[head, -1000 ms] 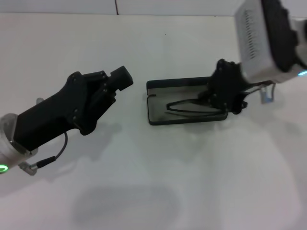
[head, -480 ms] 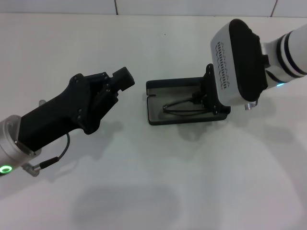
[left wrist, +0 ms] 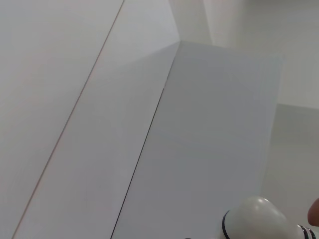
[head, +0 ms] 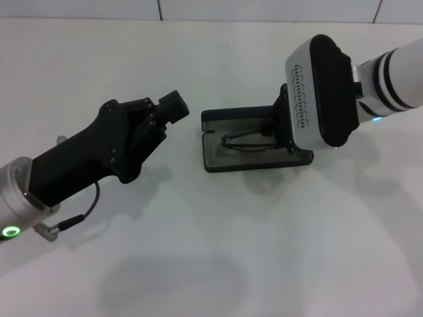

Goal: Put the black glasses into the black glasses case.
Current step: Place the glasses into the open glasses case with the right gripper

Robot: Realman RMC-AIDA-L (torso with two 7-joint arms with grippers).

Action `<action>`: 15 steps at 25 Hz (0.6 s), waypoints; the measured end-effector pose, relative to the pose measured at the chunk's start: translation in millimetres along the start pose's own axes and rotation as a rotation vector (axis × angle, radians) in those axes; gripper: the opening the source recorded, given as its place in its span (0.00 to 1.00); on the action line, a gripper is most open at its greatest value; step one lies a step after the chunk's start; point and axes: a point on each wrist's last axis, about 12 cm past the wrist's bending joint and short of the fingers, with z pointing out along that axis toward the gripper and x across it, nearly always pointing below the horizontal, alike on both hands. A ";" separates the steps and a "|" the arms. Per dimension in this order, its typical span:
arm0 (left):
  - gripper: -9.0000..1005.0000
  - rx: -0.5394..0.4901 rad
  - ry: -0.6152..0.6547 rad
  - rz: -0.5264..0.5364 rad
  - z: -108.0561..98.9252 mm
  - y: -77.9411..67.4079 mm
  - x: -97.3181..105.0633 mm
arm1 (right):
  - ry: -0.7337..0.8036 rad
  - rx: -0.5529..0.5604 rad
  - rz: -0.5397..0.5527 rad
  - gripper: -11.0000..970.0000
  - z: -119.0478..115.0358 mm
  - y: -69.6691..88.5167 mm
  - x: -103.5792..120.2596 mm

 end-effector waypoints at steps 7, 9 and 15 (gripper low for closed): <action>0.02 0.000 -0.001 -0.003 0.6 -0.4 0.9 | 0.002 0.011 -0.017 0.08 6.6 3.7 -1.6; 0.02 0.000 -0.002 -0.003 0.6 -0.4 0.9 | 0.002 0.013 -0.020 0.08 7.6 4.2 -1.7; 0.02 0.000 0.000 -0.004 0.1 -0.8 1.3 | 0.004 0.014 -0.018 0.08 8.2 4.3 -1.1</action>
